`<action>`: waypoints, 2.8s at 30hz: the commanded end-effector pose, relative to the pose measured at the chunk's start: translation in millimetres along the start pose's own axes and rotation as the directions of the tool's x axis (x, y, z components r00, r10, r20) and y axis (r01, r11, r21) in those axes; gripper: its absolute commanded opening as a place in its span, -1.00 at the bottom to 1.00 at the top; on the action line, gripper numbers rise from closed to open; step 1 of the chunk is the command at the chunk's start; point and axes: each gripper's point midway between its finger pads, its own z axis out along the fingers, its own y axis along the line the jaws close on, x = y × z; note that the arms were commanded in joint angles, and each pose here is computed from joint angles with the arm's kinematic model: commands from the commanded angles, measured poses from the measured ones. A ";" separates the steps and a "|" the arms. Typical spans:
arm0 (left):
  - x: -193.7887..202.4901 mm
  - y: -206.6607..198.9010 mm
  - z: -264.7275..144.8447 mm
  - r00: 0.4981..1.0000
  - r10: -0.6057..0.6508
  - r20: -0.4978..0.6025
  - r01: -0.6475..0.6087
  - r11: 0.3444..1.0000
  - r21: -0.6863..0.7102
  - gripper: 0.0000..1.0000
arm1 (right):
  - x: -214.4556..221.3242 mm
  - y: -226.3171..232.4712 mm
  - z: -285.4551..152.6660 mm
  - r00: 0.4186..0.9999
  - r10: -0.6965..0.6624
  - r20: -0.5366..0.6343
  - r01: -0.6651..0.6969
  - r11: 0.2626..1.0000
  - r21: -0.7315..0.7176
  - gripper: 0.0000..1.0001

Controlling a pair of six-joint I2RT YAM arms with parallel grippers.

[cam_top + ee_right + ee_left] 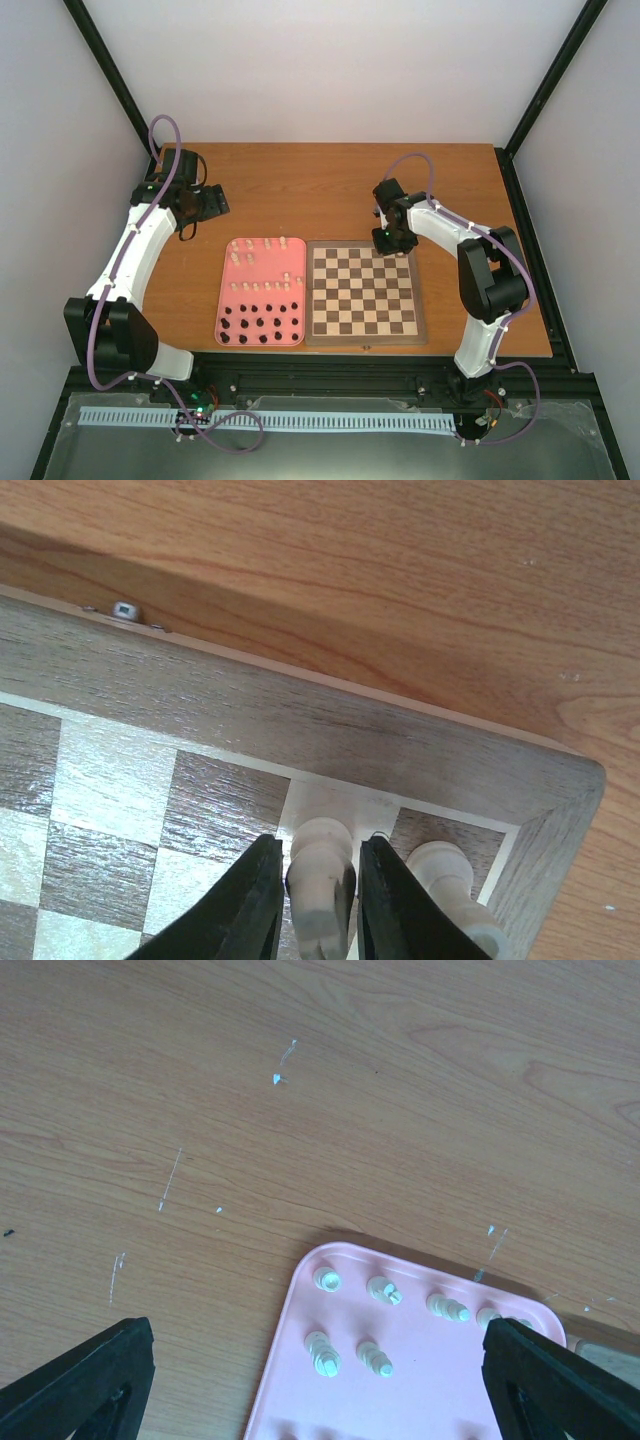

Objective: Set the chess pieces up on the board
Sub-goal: Place the chess piece on the chessboard, then pick up the chess piece from the storage box.

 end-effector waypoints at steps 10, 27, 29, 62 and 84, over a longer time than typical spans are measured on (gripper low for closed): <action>-5.0 -1.6 -2.0 1.000 0.013 0.016 -0.013 1.000 0.013 0.84 | -10.6 1.6 -10.3 0.999 0.001 0.038 0.000 1.000 -0.020 -0.35; -4.7 -2.7 -3.0 1.000 0.011 0.015 -0.012 1.000 0.020 0.84 | -65.1 52.0 -84.2 0.977 -0.065 0.201 0.091 0.988 -0.123 0.09; -5.2 -3.3 -3.6 1.000 0.011 0.017 -0.011 1.000 0.024 0.84 | -73.0 78.6 -94.5 0.970 -0.100 0.223 0.134 0.980 -0.145 0.12; -56.9 -1.8 -93.3 0.968 -0.048 0.246 0.033 0.997 0.067 0.92 | -67.6 360.4 -27.5 0.920 -0.330 0.209 0.391 0.799 -0.458 0.08; -49.0 -2.8 -90.9 0.970 -0.048 0.238 0.027 0.996 0.087 0.92 | -72.1 365.6 12.3 0.919 -0.332 0.214 0.393 0.827 -0.402 0.00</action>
